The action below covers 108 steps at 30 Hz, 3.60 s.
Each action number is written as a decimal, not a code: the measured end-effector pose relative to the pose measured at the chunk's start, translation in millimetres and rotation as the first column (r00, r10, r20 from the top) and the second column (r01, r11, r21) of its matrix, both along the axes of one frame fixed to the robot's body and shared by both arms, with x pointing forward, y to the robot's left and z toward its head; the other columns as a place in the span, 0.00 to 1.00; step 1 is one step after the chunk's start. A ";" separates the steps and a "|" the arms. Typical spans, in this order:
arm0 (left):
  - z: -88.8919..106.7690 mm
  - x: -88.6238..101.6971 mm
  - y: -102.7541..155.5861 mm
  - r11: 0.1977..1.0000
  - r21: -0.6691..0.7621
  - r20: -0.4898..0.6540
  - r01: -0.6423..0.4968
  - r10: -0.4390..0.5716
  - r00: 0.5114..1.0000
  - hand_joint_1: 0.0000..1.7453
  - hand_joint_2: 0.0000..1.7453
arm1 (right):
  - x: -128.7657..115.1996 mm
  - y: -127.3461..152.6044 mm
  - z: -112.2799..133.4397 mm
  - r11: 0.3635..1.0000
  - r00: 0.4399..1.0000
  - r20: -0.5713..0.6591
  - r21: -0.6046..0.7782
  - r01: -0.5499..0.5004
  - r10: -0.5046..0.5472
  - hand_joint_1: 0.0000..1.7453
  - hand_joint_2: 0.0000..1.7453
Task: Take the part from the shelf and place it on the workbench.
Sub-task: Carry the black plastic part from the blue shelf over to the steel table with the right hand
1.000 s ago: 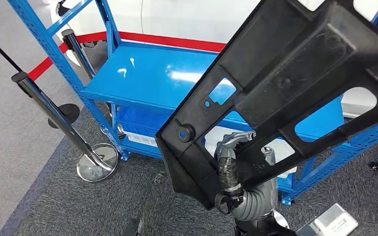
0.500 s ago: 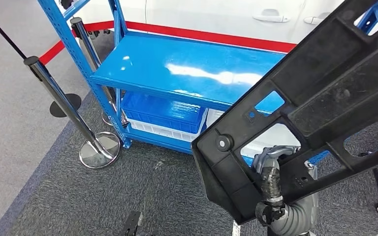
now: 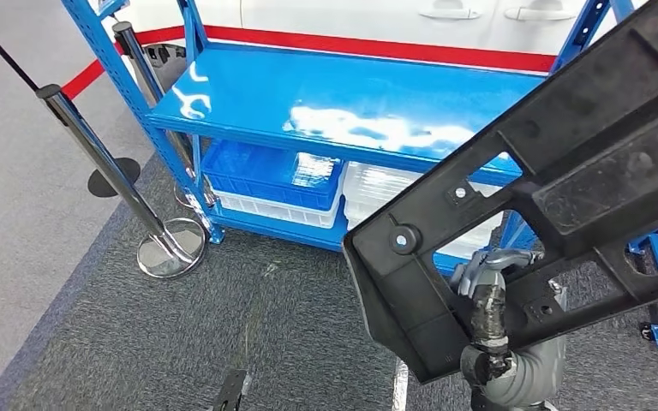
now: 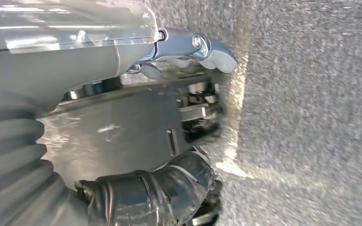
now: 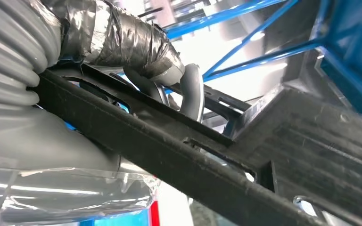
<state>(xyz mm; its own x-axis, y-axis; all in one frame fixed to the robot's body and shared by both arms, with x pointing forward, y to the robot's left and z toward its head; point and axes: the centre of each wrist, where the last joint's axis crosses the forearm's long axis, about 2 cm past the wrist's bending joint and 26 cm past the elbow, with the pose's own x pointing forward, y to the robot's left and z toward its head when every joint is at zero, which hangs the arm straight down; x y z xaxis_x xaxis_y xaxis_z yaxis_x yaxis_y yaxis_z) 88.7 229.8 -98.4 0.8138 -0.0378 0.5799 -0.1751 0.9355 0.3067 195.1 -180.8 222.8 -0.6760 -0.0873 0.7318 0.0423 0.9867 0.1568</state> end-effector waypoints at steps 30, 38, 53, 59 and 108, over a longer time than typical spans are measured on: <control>1.3 -0.5 -4.9 0.998 0.050 -0.041 -0.049 0.051 0.998 0.00 1.00 | 39.1 37.9 -7.1 0.982 0.988 -0.015 0.113 -0.148 0.151 1.00 1.00; 0.8 -3.4 -6.0 0.998 0.047 -0.051 -0.050 0.052 0.997 0.00 1.00 | 41.5 42.7 -9.7 0.980 0.985 -0.023 0.101 -0.170 0.174 1.00 1.00; -0.8 -11.7 -7.6 0.997 0.010 -0.103 -0.081 0.082 0.991 0.00 1.00 | 47.1 61.1 -20.6 0.938 0.943 -0.042 0.131 -0.322 0.329 1.00 1.00; -2.0 -17.3 -6.8 0.997 0.005 -0.111 -0.072 0.072 0.991 0.00 1.00 | 45.1 64.5 -24.5 0.933 0.939 -0.038 0.132 -0.334 0.342 1.00 1.00; 8.4 32.5 -2.8 0.988 0.053 -0.135 0.143 -0.134 0.982 0.00 1.00 | 12.0 54.5 -27.7 0.971 0.970 -0.026 0.006 -0.241 0.241 1.00 1.00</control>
